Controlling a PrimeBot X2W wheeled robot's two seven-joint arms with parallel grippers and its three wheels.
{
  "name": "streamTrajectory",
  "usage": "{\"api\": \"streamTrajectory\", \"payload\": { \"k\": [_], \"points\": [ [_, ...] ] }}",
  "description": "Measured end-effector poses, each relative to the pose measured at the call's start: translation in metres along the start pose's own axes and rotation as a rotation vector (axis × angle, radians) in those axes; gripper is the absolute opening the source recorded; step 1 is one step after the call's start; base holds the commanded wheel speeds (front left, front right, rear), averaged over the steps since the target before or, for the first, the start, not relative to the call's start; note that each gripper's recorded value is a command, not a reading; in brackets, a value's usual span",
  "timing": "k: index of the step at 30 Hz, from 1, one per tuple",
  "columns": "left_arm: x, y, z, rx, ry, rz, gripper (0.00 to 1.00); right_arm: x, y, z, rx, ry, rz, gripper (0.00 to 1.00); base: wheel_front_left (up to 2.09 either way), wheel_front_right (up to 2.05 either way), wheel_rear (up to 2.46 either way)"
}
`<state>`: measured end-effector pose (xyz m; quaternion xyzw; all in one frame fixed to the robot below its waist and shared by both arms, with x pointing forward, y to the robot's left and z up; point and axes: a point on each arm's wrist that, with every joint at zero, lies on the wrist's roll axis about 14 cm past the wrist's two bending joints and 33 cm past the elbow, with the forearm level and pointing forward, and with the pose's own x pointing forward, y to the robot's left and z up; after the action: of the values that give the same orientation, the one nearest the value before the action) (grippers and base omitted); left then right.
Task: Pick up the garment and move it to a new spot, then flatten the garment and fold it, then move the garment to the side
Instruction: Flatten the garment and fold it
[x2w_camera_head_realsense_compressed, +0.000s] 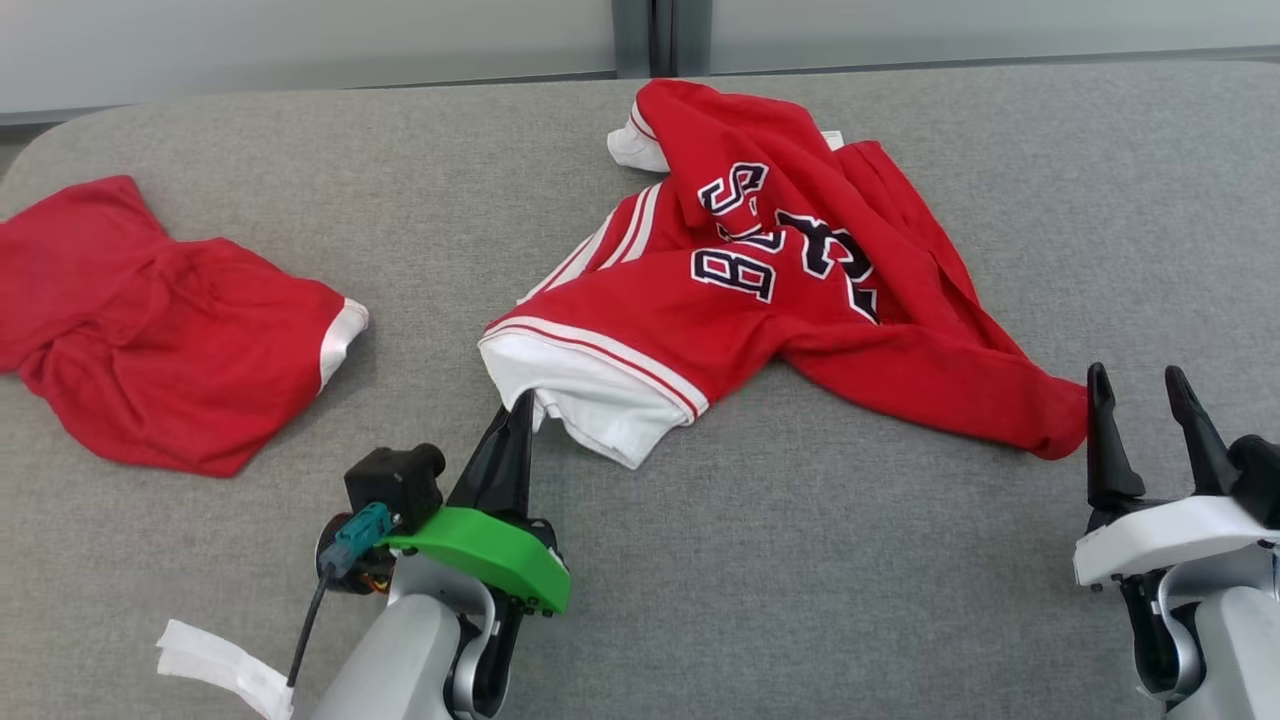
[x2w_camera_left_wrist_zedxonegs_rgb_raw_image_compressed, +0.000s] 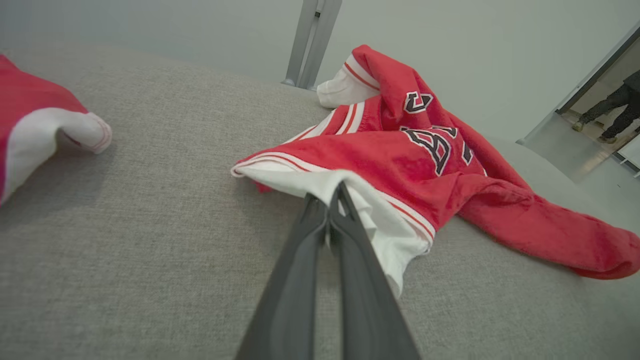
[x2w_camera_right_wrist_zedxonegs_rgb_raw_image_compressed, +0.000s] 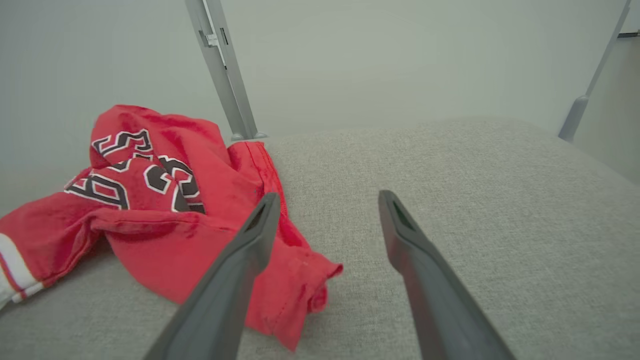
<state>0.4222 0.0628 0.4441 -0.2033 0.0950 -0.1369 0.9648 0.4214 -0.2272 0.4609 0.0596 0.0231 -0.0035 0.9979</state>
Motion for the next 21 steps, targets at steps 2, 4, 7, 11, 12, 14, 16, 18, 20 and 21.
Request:
{"api": "streamTrajectory", "payload": {
  "k": [2,4,7,11,12,14,16,18,20,21],
  "points": [
    [-0.005,0.003,0.002,0.022,-0.009,0.005,0.0,0.003,-0.002,-0.013,0.021,0.045,-0.001,1.0,0.0,0.0,0.0],
    [-0.007,0.005,0.003,0.025,-0.014,0.008,0.0,0.007,-0.006,-0.02,0.057,0.069,-0.014,1.0,0.0,0.0,0.0],
    [-0.011,0.006,0.003,0.028,-0.017,0.009,0.0,0.009,-0.006,-0.031,0.074,0.11,-0.001,1.0,0.0,0.0,0.0],
    [-0.013,0.006,-0.001,0.03,-0.008,0.007,0.0,0.008,-0.003,-0.036,0.094,0.134,0.019,1.0,0.0,0.0,0.0],
    [-0.013,0.006,-0.001,0.03,-0.007,0.007,0.0,0.008,-0.002,-0.037,0.1,0.138,0.026,1.0,0.0,0.0,0.0],
    [-0.013,0.005,-0.003,0.028,-0.004,0.004,0.0,0.006,0.003,-0.039,0.106,0.147,0.043,1.0,0.0,0.0,0.0],
    [-0.013,0.005,-0.003,0.029,-0.002,0.003,0.0,0.005,0.005,-0.039,0.115,0.152,0.053,1.0,0.0,0.0,0.0],
    [-0.013,0.005,-0.004,0.032,-0.001,0.0,0.0,0.004,0.006,-0.038,0.118,0.152,0.064,1.0,0.0,0.0,0.0],
    [-0.013,0.004,-0.004,0.031,0.001,-0.003,0.0,0.002,0.008,-0.038,0.116,0.153,0.075,1.0,0.0,0.0,0.0],
    [-0.013,0.003,-0.004,0.03,0.001,-0.005,0.0,0.002,0.01,-0.038,0.112,0.156,0.083,1.0,0.0,0.0,0.0]
  ]
}}
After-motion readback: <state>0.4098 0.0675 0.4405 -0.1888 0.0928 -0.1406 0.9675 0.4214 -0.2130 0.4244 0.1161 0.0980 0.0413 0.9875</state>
